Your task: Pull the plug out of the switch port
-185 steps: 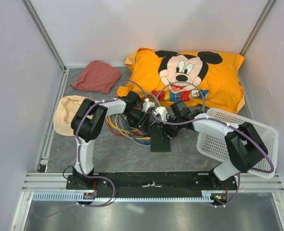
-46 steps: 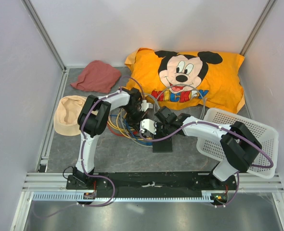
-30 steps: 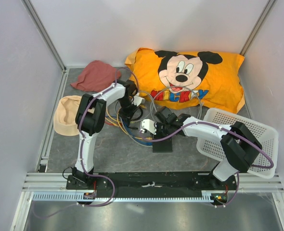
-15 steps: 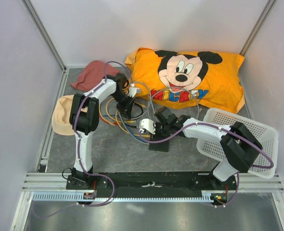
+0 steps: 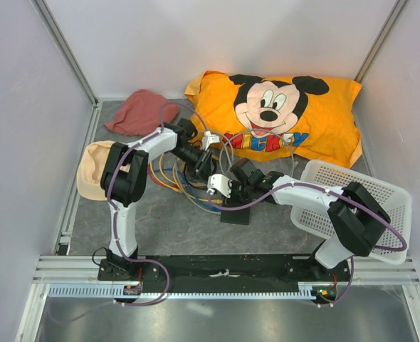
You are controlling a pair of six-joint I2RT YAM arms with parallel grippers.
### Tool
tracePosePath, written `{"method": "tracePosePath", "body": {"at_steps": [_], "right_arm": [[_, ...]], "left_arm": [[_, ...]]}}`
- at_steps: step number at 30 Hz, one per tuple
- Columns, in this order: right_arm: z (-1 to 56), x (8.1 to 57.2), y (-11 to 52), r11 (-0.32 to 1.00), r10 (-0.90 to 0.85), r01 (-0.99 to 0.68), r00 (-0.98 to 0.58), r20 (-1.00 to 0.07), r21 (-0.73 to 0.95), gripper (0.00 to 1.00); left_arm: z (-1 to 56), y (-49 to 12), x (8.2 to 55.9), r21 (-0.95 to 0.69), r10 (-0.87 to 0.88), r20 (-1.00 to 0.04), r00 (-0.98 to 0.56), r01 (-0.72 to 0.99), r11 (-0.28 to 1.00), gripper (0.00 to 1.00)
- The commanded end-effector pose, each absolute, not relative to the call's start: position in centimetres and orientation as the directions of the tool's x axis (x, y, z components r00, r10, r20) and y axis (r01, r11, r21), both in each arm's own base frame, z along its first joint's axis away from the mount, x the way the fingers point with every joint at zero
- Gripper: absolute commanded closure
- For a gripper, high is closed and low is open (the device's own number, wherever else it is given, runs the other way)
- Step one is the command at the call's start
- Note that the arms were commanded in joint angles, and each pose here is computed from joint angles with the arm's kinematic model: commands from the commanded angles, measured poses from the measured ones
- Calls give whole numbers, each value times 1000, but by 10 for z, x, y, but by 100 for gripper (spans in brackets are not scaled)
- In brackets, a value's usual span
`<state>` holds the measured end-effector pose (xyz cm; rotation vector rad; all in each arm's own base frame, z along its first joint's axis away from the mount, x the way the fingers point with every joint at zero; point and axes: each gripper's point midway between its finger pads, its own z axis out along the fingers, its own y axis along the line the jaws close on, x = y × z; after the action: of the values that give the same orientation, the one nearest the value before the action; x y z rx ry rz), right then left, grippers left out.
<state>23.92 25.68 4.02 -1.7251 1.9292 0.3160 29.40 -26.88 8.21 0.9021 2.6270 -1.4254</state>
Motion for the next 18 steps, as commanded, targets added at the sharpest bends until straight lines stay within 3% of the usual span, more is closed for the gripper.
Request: {"method": "tracePosePath", "body": {"at_steps": [1, 8, 14, 18], "right_arm": [[24, 229, 214, 278, -891, -956, -219, -397, -97, 93], [88, 235, 210, 299, -846, -953, -239, -477, -54, 92], [121, 241, 202, 306, -816, -945, -198, -542, -114, 93], [119, 239, 200, 359, -802, -930, -262, -536, -82, 93]], "left_arm": [[97, -291, 265, -789, 508, -335, -793, 531, 309, 76], [61, -289, 227, -768, 578, -252, -776, 524, 368, 80], [36, -297, 219, -693, 599, -283, -749, 592, 412, 82], [40, -320, 206, -670, 649, -339, -680, 660, 341, 82]]}}
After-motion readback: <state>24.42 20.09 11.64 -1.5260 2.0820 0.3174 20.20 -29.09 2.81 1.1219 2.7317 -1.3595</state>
